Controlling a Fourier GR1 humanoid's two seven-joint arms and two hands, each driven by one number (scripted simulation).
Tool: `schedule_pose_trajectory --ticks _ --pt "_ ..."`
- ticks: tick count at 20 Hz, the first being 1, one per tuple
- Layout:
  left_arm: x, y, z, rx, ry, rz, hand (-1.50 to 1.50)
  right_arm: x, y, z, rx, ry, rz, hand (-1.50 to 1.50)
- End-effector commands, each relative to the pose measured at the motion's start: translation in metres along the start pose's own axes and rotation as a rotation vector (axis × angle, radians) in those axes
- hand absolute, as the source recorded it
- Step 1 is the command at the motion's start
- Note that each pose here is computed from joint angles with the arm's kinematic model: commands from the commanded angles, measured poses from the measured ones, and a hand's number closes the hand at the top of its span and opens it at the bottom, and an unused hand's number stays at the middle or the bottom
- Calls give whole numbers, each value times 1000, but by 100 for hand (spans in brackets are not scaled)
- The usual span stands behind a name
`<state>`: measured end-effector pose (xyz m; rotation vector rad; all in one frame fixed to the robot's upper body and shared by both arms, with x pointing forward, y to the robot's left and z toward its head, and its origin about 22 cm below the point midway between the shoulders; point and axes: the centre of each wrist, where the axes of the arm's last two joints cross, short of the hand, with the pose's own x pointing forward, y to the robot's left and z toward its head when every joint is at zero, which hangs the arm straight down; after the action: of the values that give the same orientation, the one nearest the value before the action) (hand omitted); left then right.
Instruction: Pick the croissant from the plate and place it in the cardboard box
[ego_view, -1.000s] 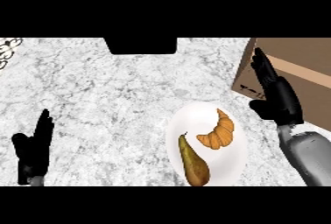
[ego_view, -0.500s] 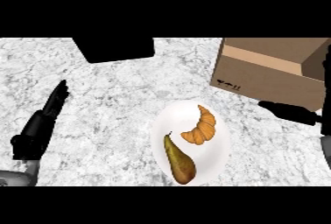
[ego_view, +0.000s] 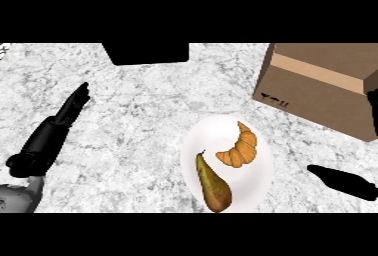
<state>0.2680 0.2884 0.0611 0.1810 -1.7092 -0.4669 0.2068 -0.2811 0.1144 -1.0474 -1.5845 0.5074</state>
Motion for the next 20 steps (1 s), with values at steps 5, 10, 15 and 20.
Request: schedule_pose_trajectory --ticks 5,10,15,20 --pt "8 -14 -8 -74 -51 12 0 46 -11 31 272 156 305 -150" --pt "13 -14 -27 -112 -74 13 0 84 -11 22 370 226 426 -150" --pt "17 -28 -36 -103 -84 15 0 111 8 26 438 289 449 -150" --pt "10 -35 -31 -126 -64 25 0 119 39 8 492 379 473 -150"
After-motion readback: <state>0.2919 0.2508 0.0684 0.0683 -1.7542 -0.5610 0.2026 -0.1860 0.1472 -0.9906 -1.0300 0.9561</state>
